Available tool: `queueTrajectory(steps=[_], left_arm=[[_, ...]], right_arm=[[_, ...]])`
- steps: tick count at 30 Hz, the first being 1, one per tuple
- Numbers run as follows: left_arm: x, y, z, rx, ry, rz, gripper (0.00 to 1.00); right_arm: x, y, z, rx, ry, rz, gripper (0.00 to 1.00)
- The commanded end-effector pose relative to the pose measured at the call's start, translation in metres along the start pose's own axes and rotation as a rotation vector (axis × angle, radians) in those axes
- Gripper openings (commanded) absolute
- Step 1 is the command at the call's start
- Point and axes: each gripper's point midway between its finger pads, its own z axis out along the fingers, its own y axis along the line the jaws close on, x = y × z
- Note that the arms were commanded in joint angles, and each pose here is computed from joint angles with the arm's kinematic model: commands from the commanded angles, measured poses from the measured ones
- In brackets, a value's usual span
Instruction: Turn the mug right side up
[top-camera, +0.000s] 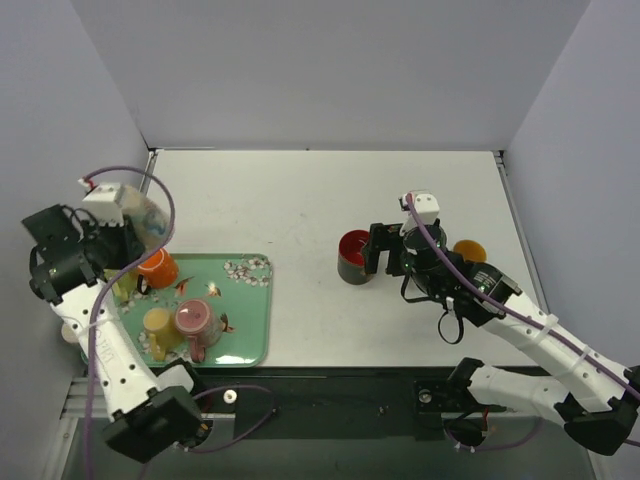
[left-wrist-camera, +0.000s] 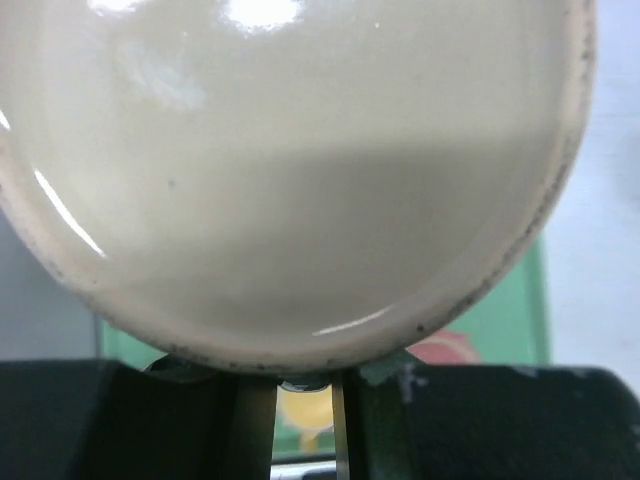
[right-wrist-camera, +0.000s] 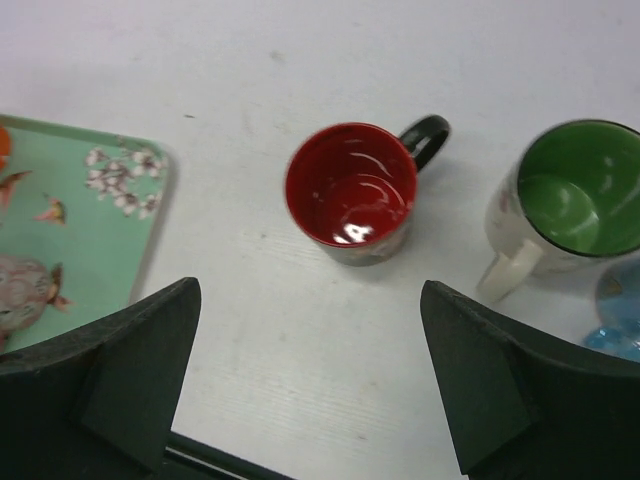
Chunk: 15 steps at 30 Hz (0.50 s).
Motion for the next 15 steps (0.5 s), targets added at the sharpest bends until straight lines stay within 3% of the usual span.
queueTrajectory(steps=[1,4,9,15], left_arm=[[-0.085,-0.104,-0.011,0.317,-0.133,0.046,0.00],[-0.109,-0.172,-0.030,0.603,-0.107,0.061,0.00],[-0.120,-0.249,-0.067,0.932,-0.087,0.079,0.00],[-0.125,-0.297,-0.106,1.197,-0.064,-0.004,0.00]], right_arm=[[-0.061,0.055,-0.025,-0.195,-0.194,0.101,0.86],[-0.075,0.092,-0.028,-0.376,-0.264,0.243,0.88],[-0.090,0.132,-0.037,-0.598,-0.376,0.468,0.89],[-0.112,0.171,-0.049,-0.788,-0.463,0.607,0.84]])
